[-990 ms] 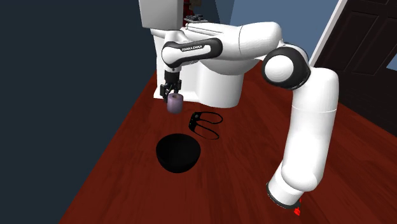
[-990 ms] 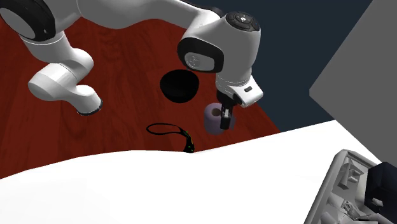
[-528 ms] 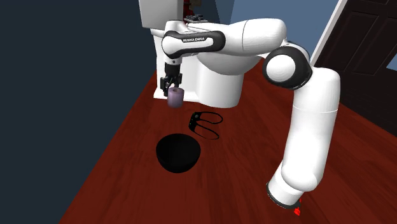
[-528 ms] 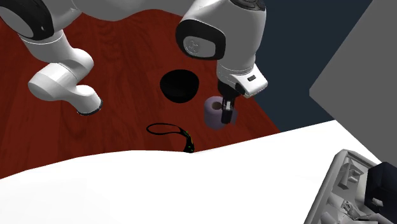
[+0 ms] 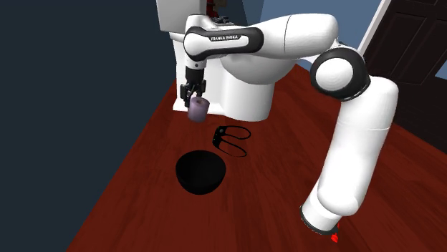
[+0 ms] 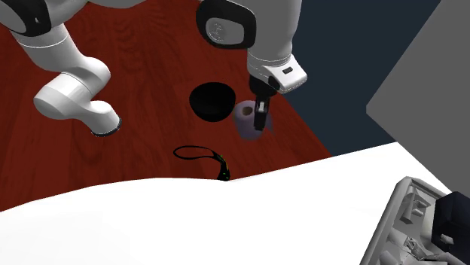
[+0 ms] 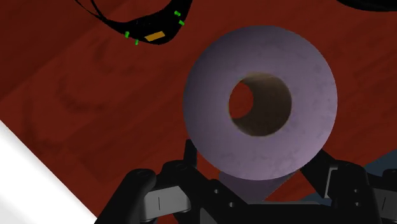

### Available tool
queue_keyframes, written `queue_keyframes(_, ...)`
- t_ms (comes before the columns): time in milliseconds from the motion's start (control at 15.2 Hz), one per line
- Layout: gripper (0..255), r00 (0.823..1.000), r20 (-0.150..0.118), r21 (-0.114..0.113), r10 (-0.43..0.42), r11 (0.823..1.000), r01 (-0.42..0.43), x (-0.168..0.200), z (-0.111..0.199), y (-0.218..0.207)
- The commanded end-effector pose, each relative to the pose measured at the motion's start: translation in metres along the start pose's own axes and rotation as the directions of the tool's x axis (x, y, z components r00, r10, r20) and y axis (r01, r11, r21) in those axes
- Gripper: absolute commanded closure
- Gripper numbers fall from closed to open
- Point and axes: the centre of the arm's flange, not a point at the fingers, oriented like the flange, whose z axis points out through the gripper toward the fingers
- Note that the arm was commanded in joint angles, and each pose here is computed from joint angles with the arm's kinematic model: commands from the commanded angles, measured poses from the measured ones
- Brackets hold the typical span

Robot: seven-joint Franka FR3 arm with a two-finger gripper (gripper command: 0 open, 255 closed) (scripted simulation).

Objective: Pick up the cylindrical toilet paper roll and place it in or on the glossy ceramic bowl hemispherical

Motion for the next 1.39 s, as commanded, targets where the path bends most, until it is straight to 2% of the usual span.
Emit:
queue_keyframes(0, 255, 1.000, 0.000, -0.001, 0.001, 1.000, -0.001, -0.018, -0.003, -0.020)
queue_keyframes(1122, 255, 1.000, 0.000, -0.001, 0.001, 1.000, -0.001, -0.174, -0.017, -0.189)
queue_keyframes(1320, 255, 1.000, 0.000, -0.001, 0.001, 1.000, -0.001, -0.174, -0.001, -0.188)
